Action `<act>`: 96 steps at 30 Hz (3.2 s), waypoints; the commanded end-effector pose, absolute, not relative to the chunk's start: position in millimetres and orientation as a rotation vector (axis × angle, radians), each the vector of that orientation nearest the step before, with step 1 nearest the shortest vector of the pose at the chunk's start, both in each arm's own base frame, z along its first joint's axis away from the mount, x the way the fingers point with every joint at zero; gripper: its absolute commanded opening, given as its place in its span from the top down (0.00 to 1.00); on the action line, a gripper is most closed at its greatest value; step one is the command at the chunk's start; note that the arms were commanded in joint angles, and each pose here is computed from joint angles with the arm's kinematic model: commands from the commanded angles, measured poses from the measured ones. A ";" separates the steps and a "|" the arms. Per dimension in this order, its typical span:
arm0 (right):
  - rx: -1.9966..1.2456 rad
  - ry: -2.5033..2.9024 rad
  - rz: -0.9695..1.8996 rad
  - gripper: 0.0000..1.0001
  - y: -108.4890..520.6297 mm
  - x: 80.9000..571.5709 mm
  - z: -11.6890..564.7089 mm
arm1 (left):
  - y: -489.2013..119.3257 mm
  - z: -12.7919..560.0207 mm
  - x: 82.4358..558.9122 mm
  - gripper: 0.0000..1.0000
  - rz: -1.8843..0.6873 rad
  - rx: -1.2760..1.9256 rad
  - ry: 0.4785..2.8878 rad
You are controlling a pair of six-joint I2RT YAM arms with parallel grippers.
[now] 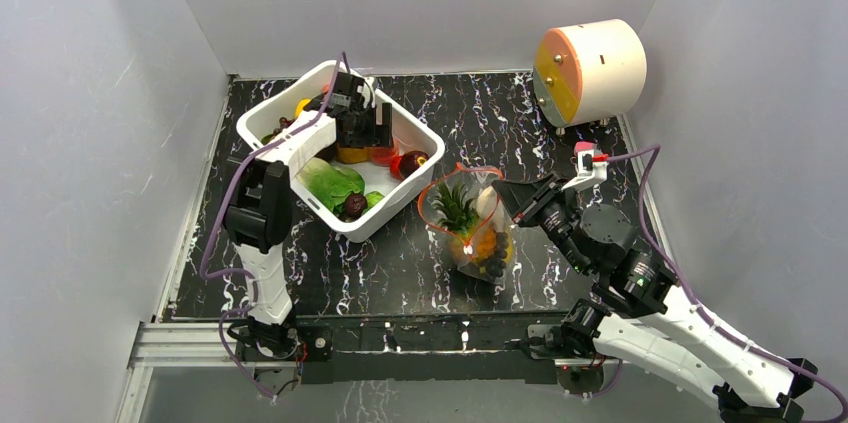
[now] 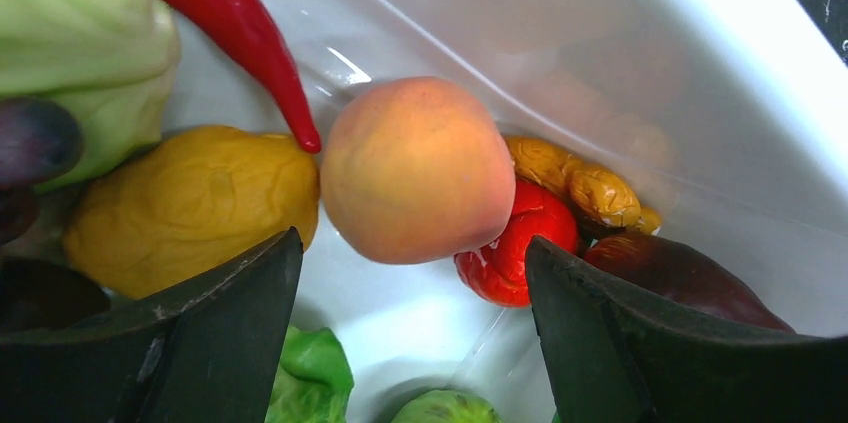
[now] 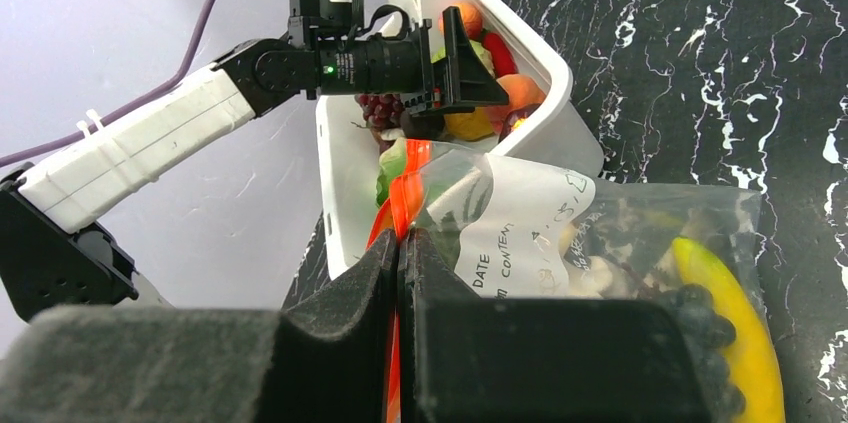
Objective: Place the food in the zip-top bag and seal the zipper
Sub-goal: Pick up the fake fruit from the bin, then place the fake fruit in the zipper food storage bag.
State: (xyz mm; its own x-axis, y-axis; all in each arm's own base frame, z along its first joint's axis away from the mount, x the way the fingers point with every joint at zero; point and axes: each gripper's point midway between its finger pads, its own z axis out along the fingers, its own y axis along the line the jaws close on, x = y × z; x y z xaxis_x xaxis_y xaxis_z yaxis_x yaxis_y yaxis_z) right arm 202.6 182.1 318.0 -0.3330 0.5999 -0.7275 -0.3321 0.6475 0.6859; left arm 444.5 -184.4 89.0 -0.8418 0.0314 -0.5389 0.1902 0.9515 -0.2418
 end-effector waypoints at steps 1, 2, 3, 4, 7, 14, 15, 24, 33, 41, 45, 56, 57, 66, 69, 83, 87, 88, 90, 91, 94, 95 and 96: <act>0.257 1.538 1.042 1.00 178.4 200.4 359.5 | -201.2 101.1 451.5 0.19 -0.453 0.208 2.506; 0.258 1.541 1.041 1.00 178.5 200.6 358.6 | -201.8 99.0 452.5 0.19 -0.448 0.208 2.506; 0.261 1.542 1.041 1.00 178.8 200.8 357.7 | -201.3 94.6 453.3 0.19 -0.439 0.206 2.512; 0.262 1.541 1.044 1.00 178.7 200.8 357.7 | -200.7 91.2 454.2 0.19 -0.431 0.204 2.517; 0.262 1.537 1.047 1.00 178.7 200.5 358.5 | -198.0 80.3 455.4 0.20 -0.399 0.206 2.545; 0.273 1.533 1.021 1.00 173.6 202.1 357.6 | -188.0 76.6 457.4 0.38 -0.323 0.176 2.543; 0.272 1.533 1.022 1.00 173.9 201.9 357.8 | -188.1 79.4 457.0 0.42 -0.325 0.176 2.535; 0.269 1.543 1.028 1.00 176.2 201.7 353.6 | -182.4 118.7 450.6 0.52 -0.323 0.183 2.453; 0.269 1.565 1.021 1.00 178.5 203.0 346.1 | -175.9 175.1 420.0 0.54 -0.378 0.162 2.368; 0.269 1.588 1.025 1.00 184.5 205.3 341.6 | -189.3 225.7 367.1 0.56 -0.602 0.215 2.289; 0.270 1.595 1.020 1.00 185.2 206.3 340.5 | -195.7 242.7 335.6 0.57 -0.725 0.239 2.265; 0.322 1.610 1.019 1.00 190.6 214.9 341.2 | -257.8 320.9 203.0 0.60 -1.420 0.618 1.932; 0.321 1.611 1.022 1.00 192.5 215.7 342.2 | -268.4 318.0 193.0 0.60 -1.432 0.674 1.926; 0.322 1.612 1.031 1.00 193.7 215.5 342.4 | -304.2 291.0 172.9 0.60 -1.383 0.793 1.993; 0.320 1.613 1.032 1.00 194.0 215.3 341.9 | -310.5 279.8 171.3 0.58 -1.346 0.816 2.016; 0.296 1.634 1.088 1.00 205.9 211.9 336.0 | -336.7 231.8 190.7 0.60 -1.160 0.864 2.067; 0.286 1.652 1.113 1.00 212.7 210.8 329.3 | -348.4 229.6 189.8 0.59 -1.159 0.888 2.048; 0.287 1.653 1.114 1.00 213.2 211.1 328.5 | -350.3 228.7 189.2 0.59 -1.157 0.895 2.045; 0.287 1.653 1.117 1.00 213.6 211.0 328.7 | -352.7 225.6 189.0 0.59 -1.150 0.904 2.045; 0.286 1.652 1.119 1.00 213.9 210.8 328.9 | -353.8 224.5 188.5 0.58 -1.147 0.908 2.045; 0.284 1.651 1.122 1.00 214.0 210.4 329.3 | -356.5 222.5 187.6 0.53 -1.139 0.913 2.047; 0.286 1.650 1.122 1.00 213.7 210.4 329.5 | -357.8 222.6 187.0 0.51 -1.137 0.915 2.048; 0.285 1.650 1.122 1.00 213.8 210.3 329.1 | -359.0 223.6 186.5 0.50 -1.137 0.918 2.046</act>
State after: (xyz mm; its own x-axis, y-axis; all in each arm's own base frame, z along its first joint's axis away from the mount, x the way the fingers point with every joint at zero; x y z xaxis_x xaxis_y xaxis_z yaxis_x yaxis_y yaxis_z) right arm 209.6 208.2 280.5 -0.4642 0.5652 -0.6820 -0.2499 0.6551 0.7130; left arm 183.4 -351.4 210.9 -0.6127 0.2884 -0.7358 0.7748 0.4028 -0.4873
